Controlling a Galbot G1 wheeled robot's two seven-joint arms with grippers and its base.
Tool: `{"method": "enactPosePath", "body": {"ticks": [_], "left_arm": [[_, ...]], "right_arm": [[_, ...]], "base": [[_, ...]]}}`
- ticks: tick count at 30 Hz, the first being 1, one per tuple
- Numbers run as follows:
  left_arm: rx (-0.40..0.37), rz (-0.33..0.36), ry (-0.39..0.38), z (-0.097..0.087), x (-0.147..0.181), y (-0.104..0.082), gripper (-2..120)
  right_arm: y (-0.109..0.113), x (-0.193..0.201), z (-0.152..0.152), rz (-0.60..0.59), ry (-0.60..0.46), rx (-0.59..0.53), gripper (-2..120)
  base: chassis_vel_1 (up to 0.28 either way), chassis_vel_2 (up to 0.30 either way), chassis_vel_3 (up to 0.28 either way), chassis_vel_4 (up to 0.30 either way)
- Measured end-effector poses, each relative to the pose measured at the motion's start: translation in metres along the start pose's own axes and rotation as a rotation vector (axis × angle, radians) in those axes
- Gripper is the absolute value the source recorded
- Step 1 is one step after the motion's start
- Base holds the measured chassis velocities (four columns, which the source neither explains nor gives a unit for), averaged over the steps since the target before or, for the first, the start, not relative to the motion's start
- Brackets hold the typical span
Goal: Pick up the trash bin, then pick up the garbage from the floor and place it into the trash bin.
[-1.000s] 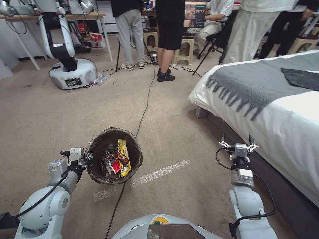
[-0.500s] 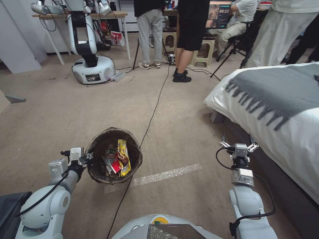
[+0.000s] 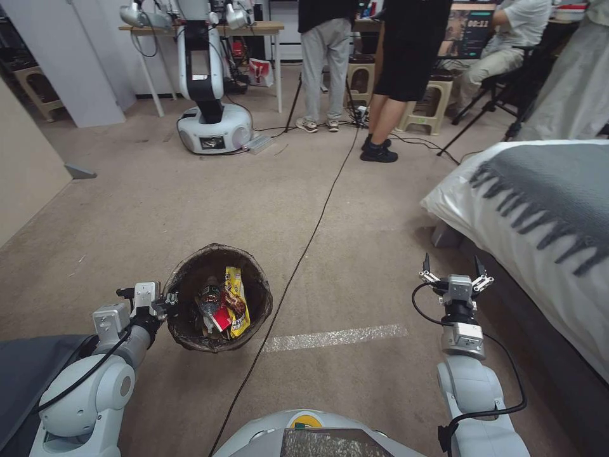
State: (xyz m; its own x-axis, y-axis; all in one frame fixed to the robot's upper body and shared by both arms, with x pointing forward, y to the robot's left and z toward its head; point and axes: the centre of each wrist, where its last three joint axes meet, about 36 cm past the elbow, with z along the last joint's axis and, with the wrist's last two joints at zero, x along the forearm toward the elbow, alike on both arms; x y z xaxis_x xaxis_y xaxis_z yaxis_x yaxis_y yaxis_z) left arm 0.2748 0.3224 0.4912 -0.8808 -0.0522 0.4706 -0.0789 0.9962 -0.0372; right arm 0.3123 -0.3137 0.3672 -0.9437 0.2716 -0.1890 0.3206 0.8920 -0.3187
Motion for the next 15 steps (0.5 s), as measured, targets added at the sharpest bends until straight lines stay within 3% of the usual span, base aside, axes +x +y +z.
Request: {"method": "enactPosePath", "body": {"ticks": [15], "left_arm": [[0.000, 0.002, -0.005, 0.0001, -0.0007, -0.0005, 0]], "right_arm": [[0.0015, 0.0008, -0.0008, -0.003, -0.001, 0.000, 100]], "base": [[0.060, 0.052, 0.051, 0.057]]}}
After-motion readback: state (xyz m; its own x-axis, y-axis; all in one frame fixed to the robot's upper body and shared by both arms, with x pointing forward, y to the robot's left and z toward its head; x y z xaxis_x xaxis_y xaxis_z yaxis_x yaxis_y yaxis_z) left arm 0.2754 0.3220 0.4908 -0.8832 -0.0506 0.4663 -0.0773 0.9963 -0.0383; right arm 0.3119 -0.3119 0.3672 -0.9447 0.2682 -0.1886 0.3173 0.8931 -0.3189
